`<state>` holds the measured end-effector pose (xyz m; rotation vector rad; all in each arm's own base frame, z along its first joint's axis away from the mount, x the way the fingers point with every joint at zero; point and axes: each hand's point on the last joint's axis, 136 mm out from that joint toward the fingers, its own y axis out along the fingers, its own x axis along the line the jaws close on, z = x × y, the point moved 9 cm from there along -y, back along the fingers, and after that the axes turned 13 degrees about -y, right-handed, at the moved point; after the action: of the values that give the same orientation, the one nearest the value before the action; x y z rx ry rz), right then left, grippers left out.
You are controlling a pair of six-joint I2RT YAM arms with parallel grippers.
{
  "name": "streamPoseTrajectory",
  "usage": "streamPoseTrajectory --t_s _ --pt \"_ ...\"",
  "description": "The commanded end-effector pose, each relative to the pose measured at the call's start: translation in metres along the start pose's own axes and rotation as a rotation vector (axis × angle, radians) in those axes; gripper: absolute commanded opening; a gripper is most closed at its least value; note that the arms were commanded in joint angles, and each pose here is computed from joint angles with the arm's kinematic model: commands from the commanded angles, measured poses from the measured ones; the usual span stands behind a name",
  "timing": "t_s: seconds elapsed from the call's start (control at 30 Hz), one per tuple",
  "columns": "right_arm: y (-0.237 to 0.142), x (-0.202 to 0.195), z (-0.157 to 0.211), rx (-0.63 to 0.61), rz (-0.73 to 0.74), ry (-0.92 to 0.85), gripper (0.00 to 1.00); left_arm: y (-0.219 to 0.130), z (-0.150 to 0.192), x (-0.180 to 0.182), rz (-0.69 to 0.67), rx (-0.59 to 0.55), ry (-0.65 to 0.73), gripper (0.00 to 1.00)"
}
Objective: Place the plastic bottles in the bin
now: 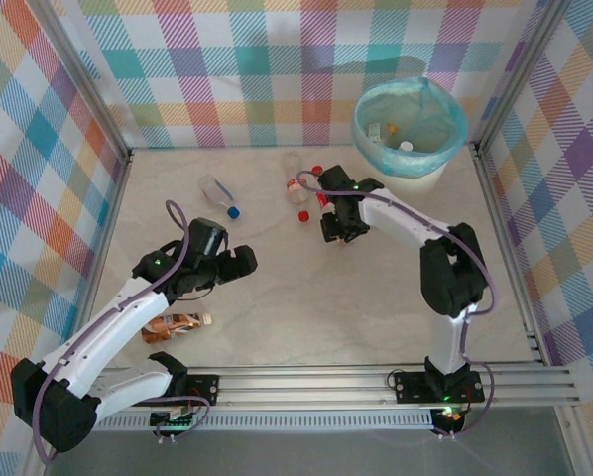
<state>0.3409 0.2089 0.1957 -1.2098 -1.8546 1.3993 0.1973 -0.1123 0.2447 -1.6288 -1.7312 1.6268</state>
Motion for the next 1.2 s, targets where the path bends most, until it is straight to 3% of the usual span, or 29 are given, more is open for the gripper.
streamPoseTrajectory --t_s 0.0,0.2,0.4,0.7,0.83,1.17 --pt "-0.027 -0.005 0.010 -0.023 -0.012 -0.023 0.54 -0.009 -0.009 -0.007 0.035 -0.043 0.009 0.93" --pt "-0.082 -0.007 0.012 -0.175 -0.078 -0.019 0.52 -0.022 -0.015 -0.013 0.070 -0.090 0.005 0.93" --pt "-0.152 -0.016 0.003 -0.417 -0.084 0.004 0.51 -0.047 -0.032 -0.032 0.136 -0.180 0.016 0.93" --pt "-0.258 -0.049 -0.036 -0.888 0.117 0.129 0.51 -0.071 -0.062 -0.084 0.256 -0.225 0.067 0.93" --pt "-0.262 -0.081 -0.058 -1.001 0.248 0.255 0.51 -0.068 -0.069 -0.100 0.286 -0.208 0.084 0.93" --pt "-0.219 -0.142 -0.077 -1.058 0.500 0.473 0.52 -0.061 -0.073 -0.114 0.302 -0.163 0.118 0.93"
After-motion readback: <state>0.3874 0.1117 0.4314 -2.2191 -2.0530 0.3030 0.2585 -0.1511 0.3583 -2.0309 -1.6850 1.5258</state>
